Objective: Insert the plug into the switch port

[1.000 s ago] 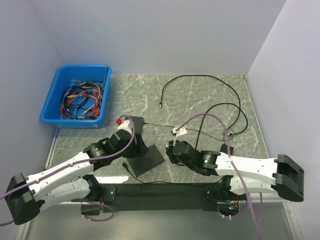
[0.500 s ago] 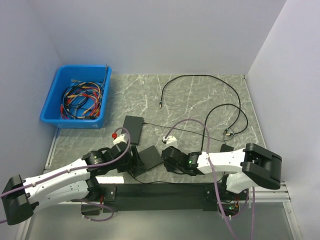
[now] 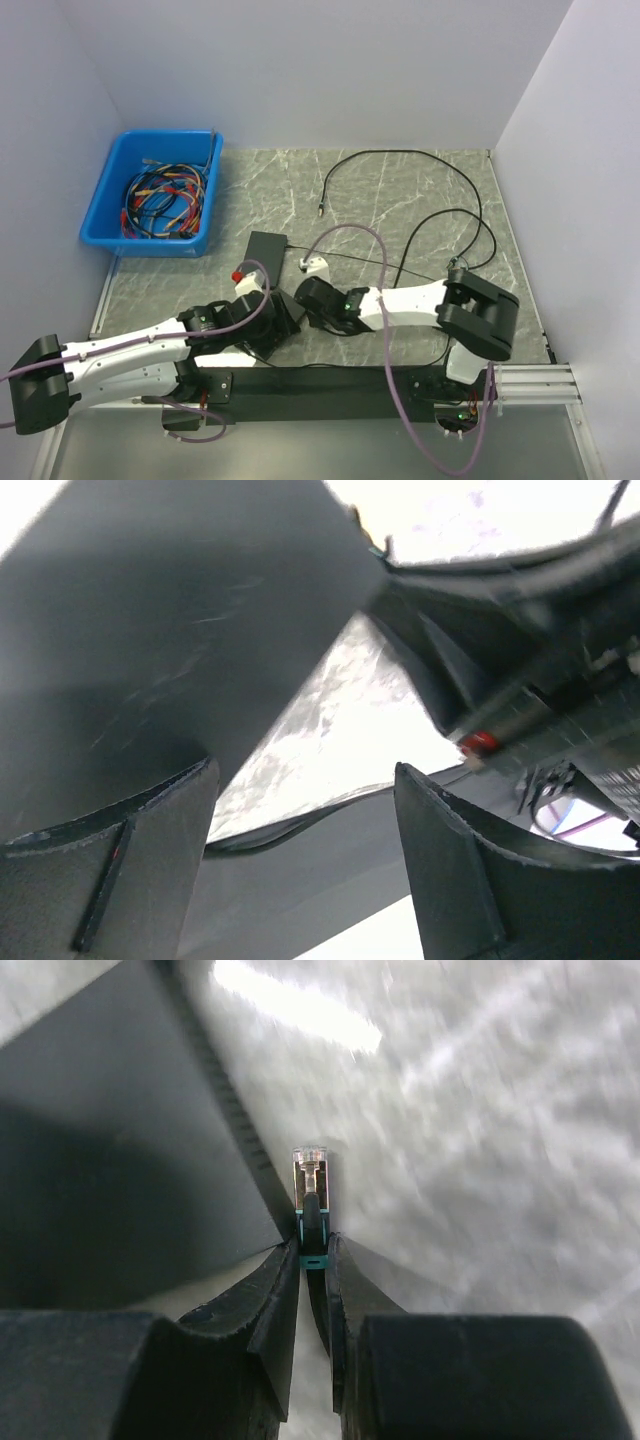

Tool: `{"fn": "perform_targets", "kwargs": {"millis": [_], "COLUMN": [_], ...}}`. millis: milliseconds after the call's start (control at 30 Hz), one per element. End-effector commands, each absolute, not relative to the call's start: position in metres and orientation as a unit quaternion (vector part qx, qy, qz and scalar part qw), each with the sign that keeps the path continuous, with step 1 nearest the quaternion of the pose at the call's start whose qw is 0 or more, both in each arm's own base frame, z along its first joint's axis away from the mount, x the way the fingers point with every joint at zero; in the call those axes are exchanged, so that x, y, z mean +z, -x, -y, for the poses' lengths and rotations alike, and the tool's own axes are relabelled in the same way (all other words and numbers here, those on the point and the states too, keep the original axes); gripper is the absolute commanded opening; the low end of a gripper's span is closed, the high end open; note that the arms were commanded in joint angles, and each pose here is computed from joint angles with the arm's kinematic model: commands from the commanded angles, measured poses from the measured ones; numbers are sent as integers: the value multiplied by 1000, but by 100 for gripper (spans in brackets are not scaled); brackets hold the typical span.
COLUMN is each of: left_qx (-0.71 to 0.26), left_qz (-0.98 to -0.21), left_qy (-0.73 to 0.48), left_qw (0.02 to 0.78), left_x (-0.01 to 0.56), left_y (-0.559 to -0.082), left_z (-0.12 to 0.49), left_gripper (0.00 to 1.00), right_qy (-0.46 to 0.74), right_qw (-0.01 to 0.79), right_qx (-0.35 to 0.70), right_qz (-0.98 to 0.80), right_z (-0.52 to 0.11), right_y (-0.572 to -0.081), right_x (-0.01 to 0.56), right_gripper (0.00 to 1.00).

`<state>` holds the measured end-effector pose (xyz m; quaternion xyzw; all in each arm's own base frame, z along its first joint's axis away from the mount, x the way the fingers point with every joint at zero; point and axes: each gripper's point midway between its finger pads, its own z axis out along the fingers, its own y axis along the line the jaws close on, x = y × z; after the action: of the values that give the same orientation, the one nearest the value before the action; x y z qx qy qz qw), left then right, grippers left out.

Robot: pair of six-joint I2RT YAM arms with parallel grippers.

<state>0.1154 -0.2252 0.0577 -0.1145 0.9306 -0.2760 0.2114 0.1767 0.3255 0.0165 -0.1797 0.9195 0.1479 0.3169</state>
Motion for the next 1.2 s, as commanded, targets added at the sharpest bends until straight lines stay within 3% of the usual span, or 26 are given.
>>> {"fn": "perform_targets", "kwargs": {"millis": [0,167,433,633,867,1167], "left_qx": [-206,-186,-207,-251,-264,-300], "left_qz": [-950,-947,-913,-887,-887,-884], "left_qy": [117,108,107,129,156,144], "left_qw": [206,237,334,366,345,330], "left_x": [23,30,98,105,81,56], "left_y": [-109,-124,-163,-199,-223,-218], "left_z": [199,200,204,184,172,175], "left_gripper": [79,80,82,81,81,79], "right_qy": [168,155,121,145,224,299], "right_qw": [332,335,397,372,337,308], "right_qx": [199,200,148,183,212,195], "right_qz": [-907,-908,-898,-899,-889,-882], "right_z": [-368,-376,-308,-287,-291,-327], "right_y": [-197,-229,-247,-214,-173,-145], "right_x": [39,41,81,90,79,55], "right_gripper": [0,0,0,0,0,0]}}
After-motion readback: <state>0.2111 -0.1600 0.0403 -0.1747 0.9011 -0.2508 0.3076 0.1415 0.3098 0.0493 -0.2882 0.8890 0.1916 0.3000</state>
